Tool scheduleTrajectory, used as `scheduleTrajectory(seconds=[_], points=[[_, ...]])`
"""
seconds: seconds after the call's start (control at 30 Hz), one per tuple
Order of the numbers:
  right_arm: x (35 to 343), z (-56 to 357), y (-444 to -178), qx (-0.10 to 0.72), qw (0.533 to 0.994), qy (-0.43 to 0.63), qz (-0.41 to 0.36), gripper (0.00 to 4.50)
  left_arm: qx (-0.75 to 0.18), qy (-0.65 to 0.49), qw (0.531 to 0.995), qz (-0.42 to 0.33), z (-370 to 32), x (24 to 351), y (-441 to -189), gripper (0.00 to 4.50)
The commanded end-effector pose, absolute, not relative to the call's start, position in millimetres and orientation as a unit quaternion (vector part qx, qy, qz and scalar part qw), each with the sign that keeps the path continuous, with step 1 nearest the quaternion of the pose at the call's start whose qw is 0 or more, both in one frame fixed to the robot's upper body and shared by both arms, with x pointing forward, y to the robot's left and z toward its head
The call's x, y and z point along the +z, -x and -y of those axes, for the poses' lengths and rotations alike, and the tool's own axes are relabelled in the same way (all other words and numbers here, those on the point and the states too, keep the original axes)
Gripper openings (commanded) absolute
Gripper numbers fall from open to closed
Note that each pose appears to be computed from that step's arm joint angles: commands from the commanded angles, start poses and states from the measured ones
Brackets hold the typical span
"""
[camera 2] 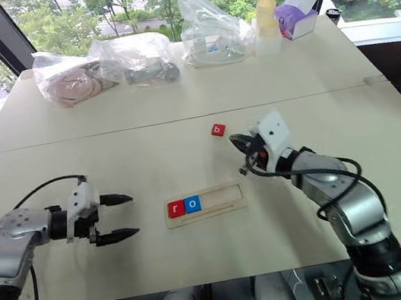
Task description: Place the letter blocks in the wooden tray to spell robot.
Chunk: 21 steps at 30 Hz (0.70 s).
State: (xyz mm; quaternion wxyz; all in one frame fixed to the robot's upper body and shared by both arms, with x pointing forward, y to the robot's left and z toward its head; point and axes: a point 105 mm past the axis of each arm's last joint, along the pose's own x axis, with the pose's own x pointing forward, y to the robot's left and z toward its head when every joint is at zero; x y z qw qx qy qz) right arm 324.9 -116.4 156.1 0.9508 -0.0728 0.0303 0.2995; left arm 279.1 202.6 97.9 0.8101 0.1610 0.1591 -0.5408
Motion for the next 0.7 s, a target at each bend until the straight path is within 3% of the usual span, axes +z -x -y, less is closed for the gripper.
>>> scheduleTrajectory(seconds=[0.03, 0.07, 0.17, 0.4, 0.7], points=[[162, 111, -337, 0.274, 0.959, 0.065, -0.037, 0.00, -0.526, -0.139, 0.831, -0.117, -196, 124, -284, 4.46], [163, 108, -340, 0.271, 0.960, 0.062, -0.040, 0.00, -0.522, -0.132, 0.835, -0.113, -194, 127, -285, 4.46], [163, 91, -356, 0.255, 0.964, 0.054, -0.059, 0.94, -0.508, -0.120, 0.848, -0.096, -191, 137, -290, 4.50], [159, 74, -384, 0.170, 0.979, 0.046, -0.102, 4.48, -0.490, -0.120, 0.859, -0.087, -189, 141, -296, 4.50], [164, 58, -402, 0.014, 0.982, 0.051, -0.181, 4.48, -0.477, -0.114, 0.867, -0.089, -189, 140, -296, 4.50]])
